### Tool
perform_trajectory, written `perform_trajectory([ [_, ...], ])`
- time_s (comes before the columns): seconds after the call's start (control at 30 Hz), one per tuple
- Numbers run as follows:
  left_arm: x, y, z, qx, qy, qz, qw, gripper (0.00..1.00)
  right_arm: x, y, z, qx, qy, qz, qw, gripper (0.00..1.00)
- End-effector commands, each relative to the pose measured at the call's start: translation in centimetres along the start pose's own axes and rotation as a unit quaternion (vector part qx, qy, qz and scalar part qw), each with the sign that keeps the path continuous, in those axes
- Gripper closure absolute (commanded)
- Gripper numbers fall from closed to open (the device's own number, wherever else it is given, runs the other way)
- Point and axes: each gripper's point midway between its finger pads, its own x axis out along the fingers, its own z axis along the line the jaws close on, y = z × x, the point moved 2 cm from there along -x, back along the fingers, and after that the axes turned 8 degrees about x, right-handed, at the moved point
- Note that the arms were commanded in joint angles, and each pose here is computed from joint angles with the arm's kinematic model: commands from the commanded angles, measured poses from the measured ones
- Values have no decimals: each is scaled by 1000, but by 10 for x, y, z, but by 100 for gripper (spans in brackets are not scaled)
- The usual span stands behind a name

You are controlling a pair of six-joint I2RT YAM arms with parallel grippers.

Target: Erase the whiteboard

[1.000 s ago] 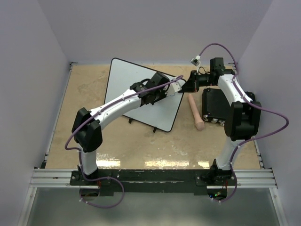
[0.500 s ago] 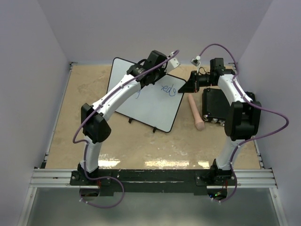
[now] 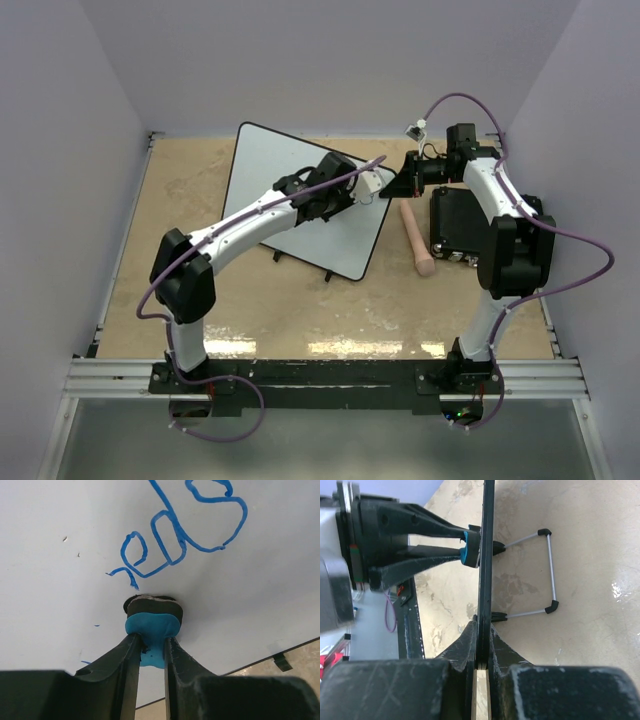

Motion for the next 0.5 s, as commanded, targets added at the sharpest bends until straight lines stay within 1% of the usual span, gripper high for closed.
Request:
perform_trajectory([
  [0.0, 22, 21, 44, -82, -15, -6, 997, 100, 6, -3, 21, -62, -23, 8, 998, 100],
  [0.03, 15, 10, 64, -91, -34, -23, 995, 100, 7, -3, 21, -63, -24, 8, 998, 100],
  [0.07, 16, 14, 79, -91, -49, -19, 994, 100, 7, -3, 21, -63, -24, 8, 998, 100],
  [0.13, 8, 1, 98, -79, -74, -38, 993, 100, 6, -3, 21, -65, -22, 8, 998, 100],
  [0.2, 6, -4, 106, -63, -86, -45, 993, 100, 7, -3, 22, -64, -24, 9, 998, 100],
  [0.3, 10, -3, 101, -51, -85, -35, 994, 100, 6, -4, 22, -65, -23, 7, 998, 100],
  [0.33, 13, -1, 93, -46, -78, -31, 995, 100, 7, -5, 23, -65, -24, 8, 998, 100],
  [0.4, 7, -12, 78, -27, -73, -44, 996, 100, 6, -6, 22, -67, -22, 5, 997, 100],
  [0.43, 9, -17, 56, -9, -59, -45, 997, 100, 6, -7, 22, -66, -22, 5, 998, 100],
  [0.47, 4, -25, 49, 5, -59, -55, 997, 100, 6, -8, 22, -66, -21, 5, 998, 100],
])
